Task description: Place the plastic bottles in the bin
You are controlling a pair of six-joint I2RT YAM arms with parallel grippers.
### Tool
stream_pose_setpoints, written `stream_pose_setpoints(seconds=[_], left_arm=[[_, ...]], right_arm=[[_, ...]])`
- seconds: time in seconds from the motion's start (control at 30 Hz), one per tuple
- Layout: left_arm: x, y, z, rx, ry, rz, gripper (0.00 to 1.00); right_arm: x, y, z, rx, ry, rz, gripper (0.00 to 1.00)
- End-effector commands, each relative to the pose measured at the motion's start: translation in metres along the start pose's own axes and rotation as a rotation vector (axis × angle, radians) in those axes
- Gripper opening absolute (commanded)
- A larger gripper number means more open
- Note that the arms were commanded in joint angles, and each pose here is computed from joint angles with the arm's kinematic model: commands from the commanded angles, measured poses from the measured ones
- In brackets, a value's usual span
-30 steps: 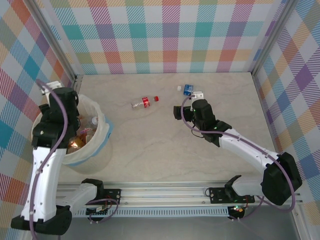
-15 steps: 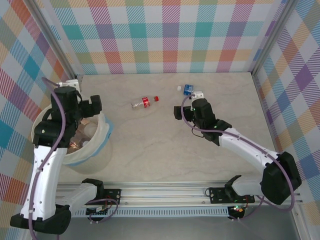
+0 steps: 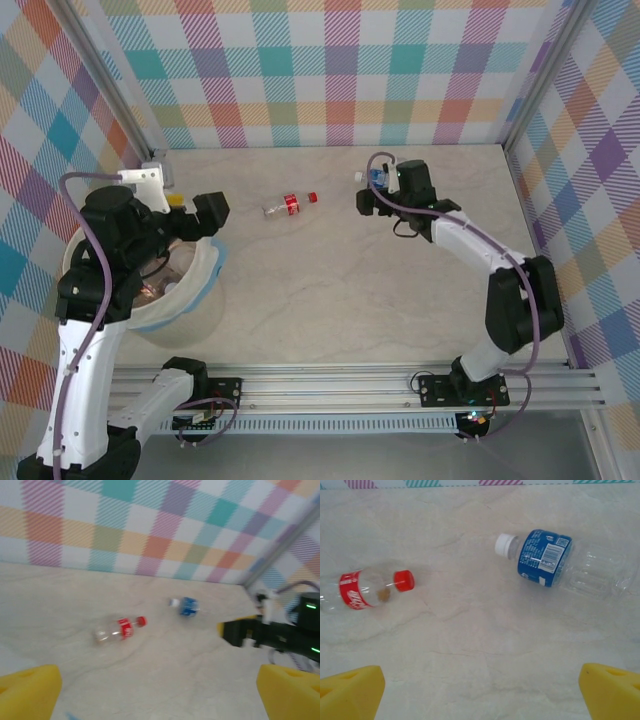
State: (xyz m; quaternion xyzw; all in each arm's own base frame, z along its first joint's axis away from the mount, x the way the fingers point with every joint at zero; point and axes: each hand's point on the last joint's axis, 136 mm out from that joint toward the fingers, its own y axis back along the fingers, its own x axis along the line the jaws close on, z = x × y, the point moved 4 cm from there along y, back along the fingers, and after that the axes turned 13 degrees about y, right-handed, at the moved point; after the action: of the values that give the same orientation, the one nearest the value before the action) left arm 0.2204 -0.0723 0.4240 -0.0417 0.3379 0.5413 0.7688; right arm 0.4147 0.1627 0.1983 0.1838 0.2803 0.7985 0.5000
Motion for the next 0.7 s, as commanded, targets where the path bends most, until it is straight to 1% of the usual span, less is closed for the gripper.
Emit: stream_pose_setpoints(seconds=[0.0, 0.03, 0.23, 0.33, 0.53, 0.67], left_arm=[[-0.031, -0.006, -0.011, 0.092, 0.037, -0.253, 1.0], [-0.03, -0.007, -0.013, 0.099, 0.044, -0.26, 1.0], [-0.025, -0.028, -0.021, 0.121, 0.115, -0.302, 1.0], [-0.024, -0.039, -0.025, 0.146, 0.141, -0.317, 1.0], [-0.023, -0.043, -0.025, 0.149, 0.132, -0.311, 1.0], [-0.022, -0.039, -0.024, 0.134, 0.118, -0.297, 1.0]], right_arm=[[-0.015, -0.015, 0.003, 0.073, 0.122, 0.109, 1.0], [-0.023, -0.02, 0.004, 0.088, 0.135, 0.116, 1.0], [-0.061, -0.06, 0.017, 0.113, 0.356, 0.176, 1.0], [-0.079, -0.087, 0.02, 0.14, 0.44, 0.192, 1.0], [-0.097, -0.136, 0.017, 0.211, 0.508, 0.234, 1.0], [-0.093, -0.155, 0.001, 0.286, 0.491, 0.334, 1.0]])
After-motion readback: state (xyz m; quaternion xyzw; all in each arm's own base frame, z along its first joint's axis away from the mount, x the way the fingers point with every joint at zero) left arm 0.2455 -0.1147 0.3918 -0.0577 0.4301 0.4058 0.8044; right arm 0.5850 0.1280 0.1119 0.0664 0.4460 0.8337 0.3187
